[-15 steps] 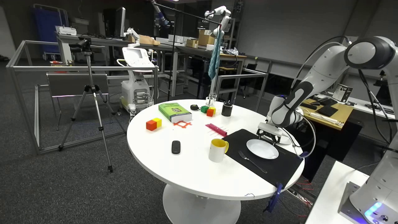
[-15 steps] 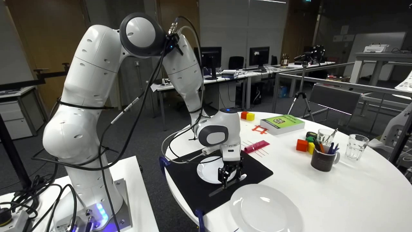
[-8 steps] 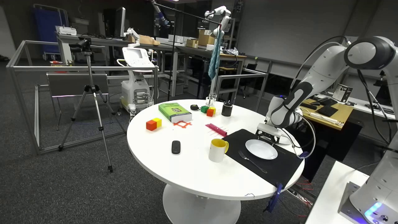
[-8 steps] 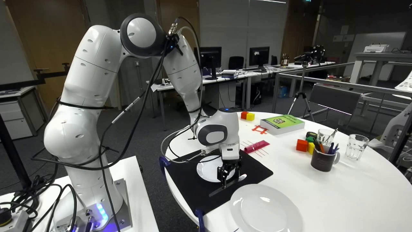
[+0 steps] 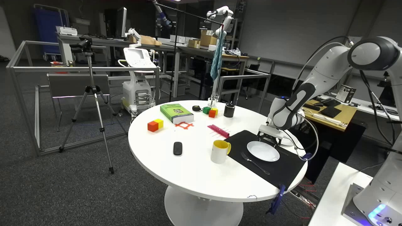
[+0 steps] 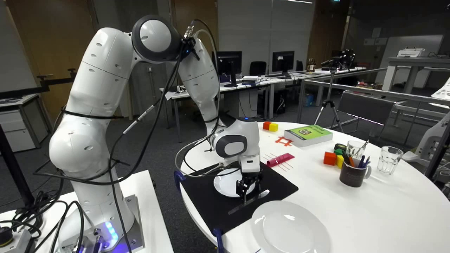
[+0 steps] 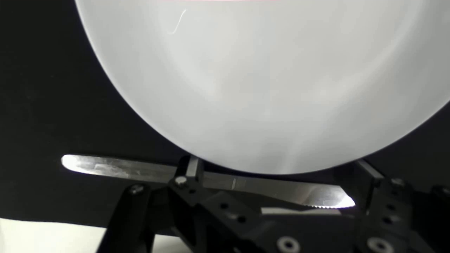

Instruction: Put the fork on the black mat in a straightened up position and move the white plate slightly to the left

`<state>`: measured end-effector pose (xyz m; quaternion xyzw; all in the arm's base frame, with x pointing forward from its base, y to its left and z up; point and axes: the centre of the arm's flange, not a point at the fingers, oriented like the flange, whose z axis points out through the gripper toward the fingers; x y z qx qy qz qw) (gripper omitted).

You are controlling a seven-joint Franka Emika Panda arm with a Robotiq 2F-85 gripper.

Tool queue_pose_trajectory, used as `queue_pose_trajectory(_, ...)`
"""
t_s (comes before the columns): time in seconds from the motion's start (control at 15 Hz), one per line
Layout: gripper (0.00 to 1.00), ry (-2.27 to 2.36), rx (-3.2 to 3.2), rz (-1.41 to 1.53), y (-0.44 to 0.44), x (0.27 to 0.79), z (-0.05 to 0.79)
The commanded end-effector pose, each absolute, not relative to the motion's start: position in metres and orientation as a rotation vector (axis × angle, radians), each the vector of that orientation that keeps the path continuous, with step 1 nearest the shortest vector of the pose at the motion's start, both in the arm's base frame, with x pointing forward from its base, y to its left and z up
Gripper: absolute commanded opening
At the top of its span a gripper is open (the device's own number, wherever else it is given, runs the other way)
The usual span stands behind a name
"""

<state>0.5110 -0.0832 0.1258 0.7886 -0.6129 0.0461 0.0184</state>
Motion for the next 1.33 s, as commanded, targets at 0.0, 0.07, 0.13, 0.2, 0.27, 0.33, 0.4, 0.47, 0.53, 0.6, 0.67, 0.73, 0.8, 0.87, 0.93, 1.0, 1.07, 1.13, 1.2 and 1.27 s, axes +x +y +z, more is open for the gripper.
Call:
queue_pose_trajectory(0.0, 1.0, -1.868, 2.455, 0.128, -0.083, 0.514, 0.126)
queue_pose_trajectory(0.07, 1.0, -1.869, 2.448, 0.152, -0.084, 0.514, 0.129)
queue_pose_trajectory(0.13, 1.0, -1.863, 2.446, 0.171, -0.087, 0.514, 0.132)
queue_pose_trajectory(0.2, 1.0, -1.856, 2.442, 0.186, -0.09, 0.514, 0.136)
queue_pose_trajectory(0.27, 1.0, -1.845, 2.437, 0.199, -0.092, 0.514, 0.139)
queue_pose_trajectory(0.33, 1.0, -1.834, 2.429, 0.222, -0.096, 0.514, 0.143)
queue_pose_trajectory(0.4, 1.0, -1.826, 2.423, 0.24, -0.099, 0.514, 0.147)
queue_pose_trajectory(0.47, 1.0, -1.82, 2.42, 0.259, -0.102, 0.514, 0.152)
queue_pose_trajectory(0.53, 1.0, -1.823, 2.418, 0.278, -0.106, 0.515, 0.159)
queue_pose_trajectory(0.6, 1.0, -1.829, 2.422, 0.294, -0.108, 0.516, 0.168)
queue_pose_trajectory(0.67, 1.0, -1.832, 2.43, 0.305, -0.109, 0.517, 0.177)
queue_pose_trajectory(0.73, 1.0, -1.838, 2.444, 0.327, -0.11, 0.518, 0.188)
queue_pose_trajectory(0.8, 1.0, -1.842, 2.453, 0.341, -0.11, 0.519, 0.196)
queue_pose_trajectory(0.87, 1.0, -1.847, 2.464, 0.36, -0.109, 0.521, 0.204)
queue_pose_trajectory(0.93, 1.0, -1.847, 2.476, 0.376, -0.106, 0.523, 0.213)
queue_pose_trajectory(1.0, 1.0, -1.839, 2.49, 0.397, -0.103, 0.525, 0.222)
queue_pose_trajectory(1.07, 1.0, -1.83, 2.507, 0.416, -0.099, 0.527, 0.229)
queue_pose_trajectory(1.13, 1.0, -1.816, 2.526, 0.438, -0.093, 0.528, 0.239)
queue_pose_trajectory(1.2, 1.0, -1.799, 2.547, 0.453, -0.088, 0.53, 0.246)
queue_pose_trajectory(1.27, 1.0, -1.768, 2.58, 0.469, -0.081, 0.53, 0.257)
